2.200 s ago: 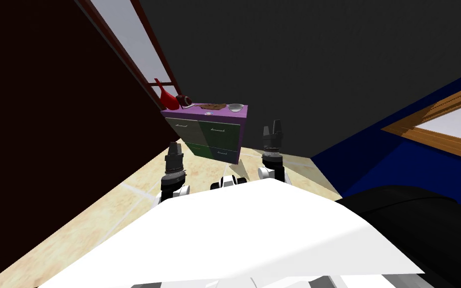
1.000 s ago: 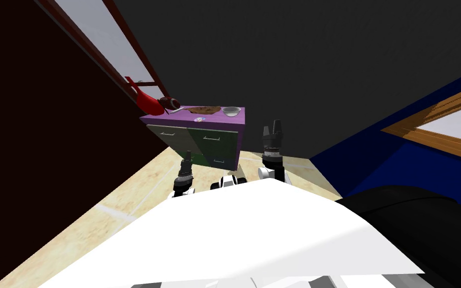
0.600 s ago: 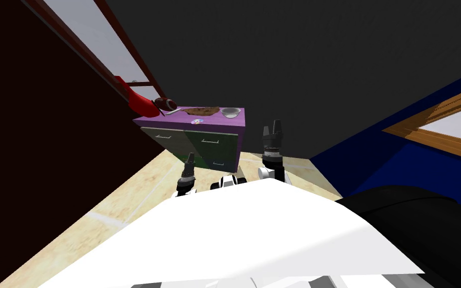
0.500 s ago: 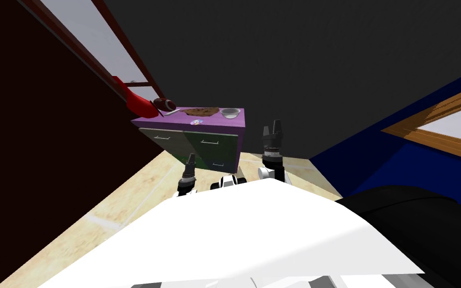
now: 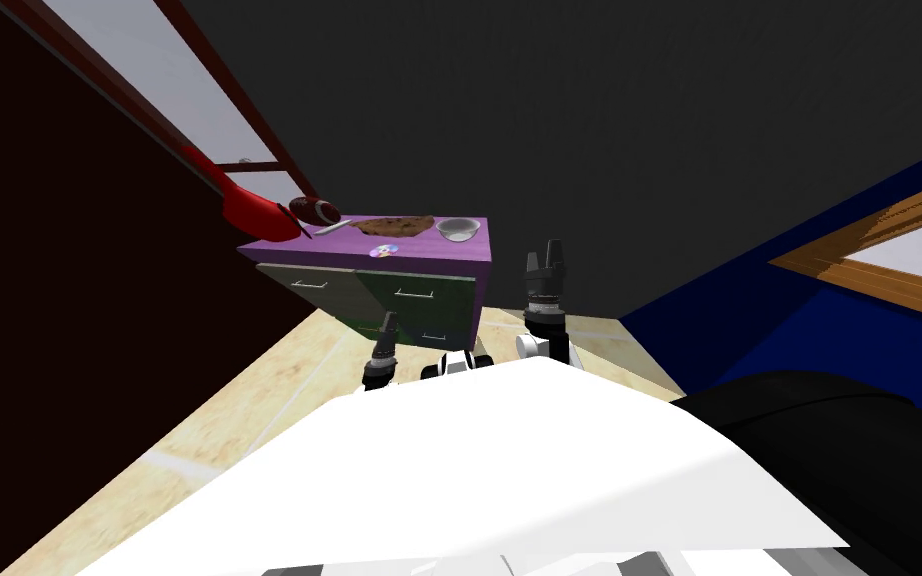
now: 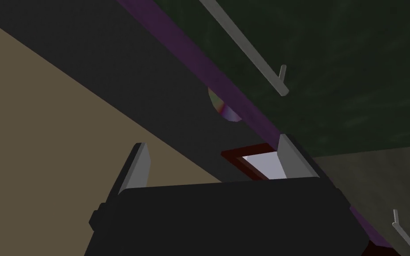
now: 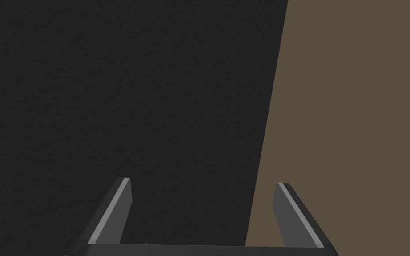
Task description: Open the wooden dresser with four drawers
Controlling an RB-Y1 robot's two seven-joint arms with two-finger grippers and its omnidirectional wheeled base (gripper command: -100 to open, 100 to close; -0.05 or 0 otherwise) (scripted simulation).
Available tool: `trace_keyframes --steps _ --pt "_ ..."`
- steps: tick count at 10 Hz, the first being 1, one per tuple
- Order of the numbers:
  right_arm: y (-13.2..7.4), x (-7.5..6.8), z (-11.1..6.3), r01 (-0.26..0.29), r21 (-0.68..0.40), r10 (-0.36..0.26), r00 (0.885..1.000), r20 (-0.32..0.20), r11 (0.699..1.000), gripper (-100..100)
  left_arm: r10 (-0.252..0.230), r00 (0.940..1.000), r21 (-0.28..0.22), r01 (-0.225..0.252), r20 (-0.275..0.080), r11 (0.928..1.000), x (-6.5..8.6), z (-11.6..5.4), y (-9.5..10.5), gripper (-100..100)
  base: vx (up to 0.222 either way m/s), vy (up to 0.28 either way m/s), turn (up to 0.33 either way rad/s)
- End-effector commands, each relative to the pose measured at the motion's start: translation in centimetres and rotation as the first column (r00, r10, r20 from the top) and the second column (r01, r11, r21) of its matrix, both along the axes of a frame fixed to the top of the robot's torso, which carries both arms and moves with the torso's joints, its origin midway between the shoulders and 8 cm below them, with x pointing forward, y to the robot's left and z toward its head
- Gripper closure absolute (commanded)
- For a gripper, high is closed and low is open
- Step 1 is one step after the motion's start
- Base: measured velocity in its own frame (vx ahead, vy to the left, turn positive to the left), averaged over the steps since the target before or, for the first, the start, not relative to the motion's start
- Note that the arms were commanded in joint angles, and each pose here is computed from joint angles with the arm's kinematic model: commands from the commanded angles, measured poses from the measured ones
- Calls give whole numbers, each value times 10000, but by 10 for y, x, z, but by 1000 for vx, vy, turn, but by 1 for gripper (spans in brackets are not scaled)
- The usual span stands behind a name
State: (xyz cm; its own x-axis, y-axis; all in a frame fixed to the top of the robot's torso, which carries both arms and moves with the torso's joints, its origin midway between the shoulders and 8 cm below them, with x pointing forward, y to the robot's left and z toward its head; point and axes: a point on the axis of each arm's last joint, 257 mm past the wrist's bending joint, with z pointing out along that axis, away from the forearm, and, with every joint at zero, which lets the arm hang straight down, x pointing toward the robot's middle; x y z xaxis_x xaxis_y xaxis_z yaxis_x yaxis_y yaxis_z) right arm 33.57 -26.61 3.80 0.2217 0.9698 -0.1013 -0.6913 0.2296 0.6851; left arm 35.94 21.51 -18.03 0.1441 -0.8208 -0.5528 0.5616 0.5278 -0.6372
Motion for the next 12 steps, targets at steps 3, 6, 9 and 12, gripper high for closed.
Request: trace_keyframes --steps 3,6,9,12 --pt "0 0 0 0 0 0 10000 0 10000 0 -59 9996 56 60 -262 10000 -3 -28 -9 -100 102 3 -46" --pt "0 0 0 0 0 0 10000 0 10000 0 -46 9993 -120 42 -364 9999 -5 -40 -18 -100 81 -2 -34" --pt "0 0 0 0 0 0 10000 1 10000 0 -26 9994 -204 19 -357 9998 4 -34 -19 -100 4 2 -17" --pt "0 0 0 -1 1 1 10000 1 10000 0 -24 9994 -202 17 -357 9998 17 -24 -18 -100 -4 -18 -1"
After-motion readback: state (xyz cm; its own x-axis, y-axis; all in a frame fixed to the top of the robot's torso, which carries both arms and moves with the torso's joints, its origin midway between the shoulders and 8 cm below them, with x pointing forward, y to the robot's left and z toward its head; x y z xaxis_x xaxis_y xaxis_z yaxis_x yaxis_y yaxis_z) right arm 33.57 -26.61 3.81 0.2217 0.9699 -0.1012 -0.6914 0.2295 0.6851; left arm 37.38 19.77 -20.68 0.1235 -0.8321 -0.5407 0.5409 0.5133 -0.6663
